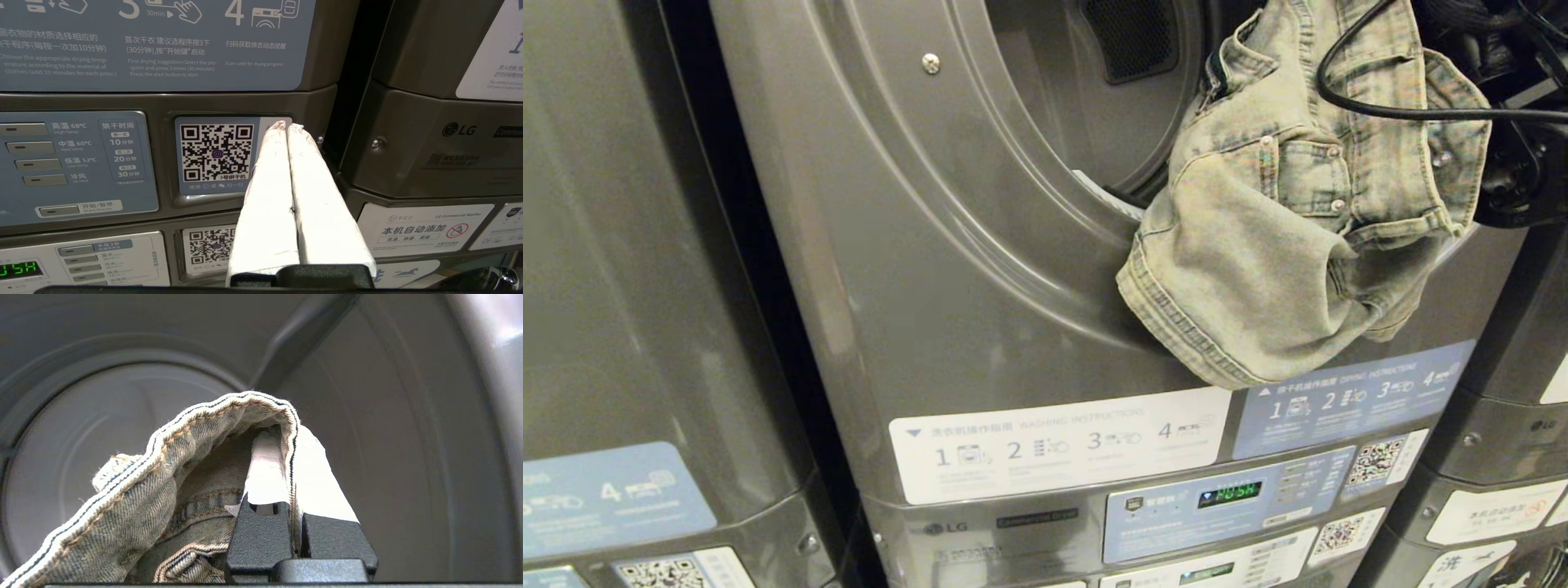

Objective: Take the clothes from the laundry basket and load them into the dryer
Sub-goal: Put the clothes in the dryer

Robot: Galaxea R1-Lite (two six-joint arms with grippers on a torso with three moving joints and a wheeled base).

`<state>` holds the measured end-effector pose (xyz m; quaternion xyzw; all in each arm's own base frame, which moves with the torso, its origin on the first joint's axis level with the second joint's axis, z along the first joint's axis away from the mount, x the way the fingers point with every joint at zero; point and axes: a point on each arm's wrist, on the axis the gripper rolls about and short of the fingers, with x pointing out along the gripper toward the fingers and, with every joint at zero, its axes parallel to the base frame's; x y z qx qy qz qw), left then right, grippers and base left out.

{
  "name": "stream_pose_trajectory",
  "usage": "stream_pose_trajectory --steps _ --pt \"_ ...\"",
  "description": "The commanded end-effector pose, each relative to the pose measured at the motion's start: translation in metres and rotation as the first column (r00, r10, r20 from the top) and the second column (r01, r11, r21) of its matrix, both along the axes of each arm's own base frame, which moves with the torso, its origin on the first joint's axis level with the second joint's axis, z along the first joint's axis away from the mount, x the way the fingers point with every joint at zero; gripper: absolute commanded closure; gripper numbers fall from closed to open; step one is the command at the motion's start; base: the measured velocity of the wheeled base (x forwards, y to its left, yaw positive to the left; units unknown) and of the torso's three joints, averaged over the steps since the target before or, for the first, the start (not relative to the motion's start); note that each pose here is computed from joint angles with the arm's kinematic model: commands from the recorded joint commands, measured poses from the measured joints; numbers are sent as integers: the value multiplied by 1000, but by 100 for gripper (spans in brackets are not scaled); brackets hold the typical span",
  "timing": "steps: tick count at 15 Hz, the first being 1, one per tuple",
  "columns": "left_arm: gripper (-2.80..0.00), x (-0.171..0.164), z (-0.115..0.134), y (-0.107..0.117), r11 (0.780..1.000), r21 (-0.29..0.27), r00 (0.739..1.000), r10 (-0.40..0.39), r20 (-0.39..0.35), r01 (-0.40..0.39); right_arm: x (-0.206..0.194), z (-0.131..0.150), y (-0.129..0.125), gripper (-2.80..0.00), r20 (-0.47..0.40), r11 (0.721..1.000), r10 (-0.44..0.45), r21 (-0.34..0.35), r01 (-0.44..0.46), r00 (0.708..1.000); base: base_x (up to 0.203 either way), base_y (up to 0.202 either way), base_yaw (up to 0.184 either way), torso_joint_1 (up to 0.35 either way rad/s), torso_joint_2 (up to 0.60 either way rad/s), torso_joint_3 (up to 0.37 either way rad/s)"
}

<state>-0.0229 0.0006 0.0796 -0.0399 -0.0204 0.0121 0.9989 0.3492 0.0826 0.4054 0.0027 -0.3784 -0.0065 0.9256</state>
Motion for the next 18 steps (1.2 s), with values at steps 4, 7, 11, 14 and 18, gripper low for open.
stream_pose_trajectory --steps 4,7,11,14,18 --pt "0 1 -4 0 1000 0 1000 0 -12 0 3 -3 3 0 3 999 33 -38 -33 999 0 0 0 67 -134 -68" --pt "0 1 -4 0 1000 -2 1000 0 -14 0 4 -4 3 0 2 999 34 -39 -34 999 0 0 0 67 -123 -62" --pt "0 1 -4 0 1000 0 1000 0 -12 0 4 -4 4 0 3 998 41 -44 -41 999 0 0 0 68 -132 -65" --pt "0 1 -4 0 1000 0 1000 0 -12 0 4 -5 7 0 5 995 57 -76 -57 998 0 0 0 20 -29 -19" --pt "0 1 -4 0 1000 -1 1000 0 -12 0 11 -13 10 0 -18 995 60 -76 -61 998 0 0 0 0 0 0"
